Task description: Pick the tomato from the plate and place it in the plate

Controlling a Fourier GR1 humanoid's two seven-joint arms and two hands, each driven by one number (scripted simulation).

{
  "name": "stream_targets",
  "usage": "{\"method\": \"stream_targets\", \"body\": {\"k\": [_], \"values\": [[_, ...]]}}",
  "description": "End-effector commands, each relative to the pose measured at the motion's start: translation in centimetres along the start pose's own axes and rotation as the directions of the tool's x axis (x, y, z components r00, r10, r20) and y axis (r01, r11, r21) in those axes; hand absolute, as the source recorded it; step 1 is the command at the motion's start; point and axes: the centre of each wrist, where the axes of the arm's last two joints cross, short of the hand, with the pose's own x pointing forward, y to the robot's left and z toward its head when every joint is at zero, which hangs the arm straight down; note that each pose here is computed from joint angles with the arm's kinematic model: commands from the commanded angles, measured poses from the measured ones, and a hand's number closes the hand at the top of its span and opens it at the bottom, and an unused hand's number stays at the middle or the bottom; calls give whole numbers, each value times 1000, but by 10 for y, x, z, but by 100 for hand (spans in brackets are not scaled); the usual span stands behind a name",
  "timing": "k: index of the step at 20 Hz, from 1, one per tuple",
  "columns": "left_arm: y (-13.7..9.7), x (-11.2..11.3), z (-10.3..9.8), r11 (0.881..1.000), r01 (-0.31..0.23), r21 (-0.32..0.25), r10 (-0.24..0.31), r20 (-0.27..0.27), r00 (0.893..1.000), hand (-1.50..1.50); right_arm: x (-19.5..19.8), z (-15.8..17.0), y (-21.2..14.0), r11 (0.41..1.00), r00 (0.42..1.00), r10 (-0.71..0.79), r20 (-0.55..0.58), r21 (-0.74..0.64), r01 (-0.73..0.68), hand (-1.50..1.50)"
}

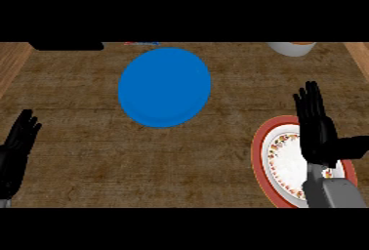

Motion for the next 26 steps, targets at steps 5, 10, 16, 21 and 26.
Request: {"method": "stream_targets", "body": {"k": [5, 10, 16, 21, 26], "values": [[-28, 55, -28, 986, 18, -163, 21, 234, 972, 0, 22, 27, 84, 468, 984, 37, 172, 867, -169, 150], [-37, 61, -32, 979, 9, -203, 39, 228, 973, 0, 62, 16, 55, 69, 697, 223, 682, 702, -709, 150], [-57, 91, -43, 979, -6, -203, 57, 247, 967, 0, -21, 68, -42, 134, 866, 25, 500, 856, -499, -150], [-71, 96, -52, 978, 17, -209, 36, 249, 968, 0, 11, 31, -98, 198, 803, -75, 591, 798, -569, -150], [-68, 93, -54, 975, 21, -219, 32, 236, 971, 0, 82, 15, -82, 136, 664, 0, 748, 658, -741, -150]]}}
